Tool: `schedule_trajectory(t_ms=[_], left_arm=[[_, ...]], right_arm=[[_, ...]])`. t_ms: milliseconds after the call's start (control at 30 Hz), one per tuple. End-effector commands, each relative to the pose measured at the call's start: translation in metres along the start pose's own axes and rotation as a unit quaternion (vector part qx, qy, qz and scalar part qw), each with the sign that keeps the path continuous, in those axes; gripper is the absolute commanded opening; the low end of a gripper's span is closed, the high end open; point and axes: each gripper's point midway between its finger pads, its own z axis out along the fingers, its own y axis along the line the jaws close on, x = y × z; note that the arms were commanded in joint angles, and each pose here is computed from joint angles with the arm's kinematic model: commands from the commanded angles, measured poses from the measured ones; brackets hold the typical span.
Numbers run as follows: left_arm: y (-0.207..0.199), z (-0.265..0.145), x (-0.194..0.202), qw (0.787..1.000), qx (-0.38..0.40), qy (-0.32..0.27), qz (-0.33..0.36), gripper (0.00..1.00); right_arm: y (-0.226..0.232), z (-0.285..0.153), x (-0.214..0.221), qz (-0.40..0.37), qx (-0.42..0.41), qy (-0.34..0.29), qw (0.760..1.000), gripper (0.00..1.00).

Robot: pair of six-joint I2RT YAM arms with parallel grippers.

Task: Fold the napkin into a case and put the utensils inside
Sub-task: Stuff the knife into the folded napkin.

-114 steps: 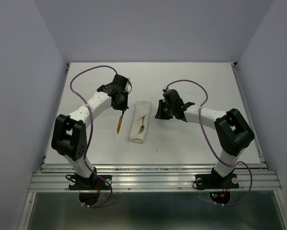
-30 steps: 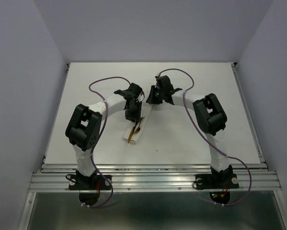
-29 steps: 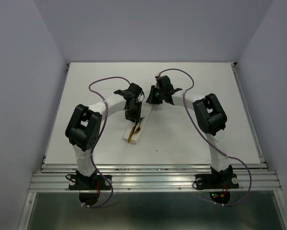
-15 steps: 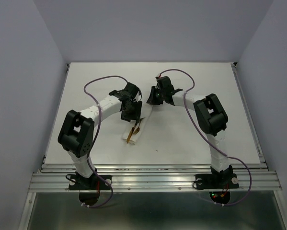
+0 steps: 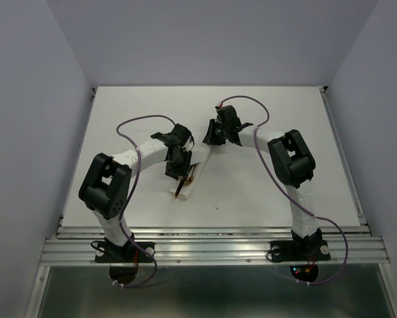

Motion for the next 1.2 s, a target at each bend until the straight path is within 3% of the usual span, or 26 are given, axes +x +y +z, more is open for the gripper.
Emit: schedule_trajectory(t_ms=[0,200,833,1000,1167], left_arm=[[-0.006,-0.014,-0.005,1.0,0.012,-0.023,0.012,0.49],[-0.003,-0.015,-0.002,1.0,0.0,-0.021,0.019,0.44],[-0.004,-0.016,-0.005,0.998,-0.043,-0.028,0.037,0.44],[-0.003,-0.012,-0.007,0.998,-0.052,-0.026,0.039,0.37],[-0.004,-0.012,-0.01,0.998,-0.052,-0.028,0.039,0.36]], right_arm=[[0.01,-0.012,-0.008,-0.009,-0.011,-0.01,1.0,0.2],[0.01,-0.011,-0.006,-0.007,-0.015,-0.004,1.0,0.2],[0.013,-0.009,0.001,-0.008,-0.018,0.003,1.0,0.2],[0.012,-0.009,0.002,-0.009,-0.018,0.003,1.0,0.19],[0.012,-0.009,0.002,-0.009,-0.018,0.003,1.0,0.2]])
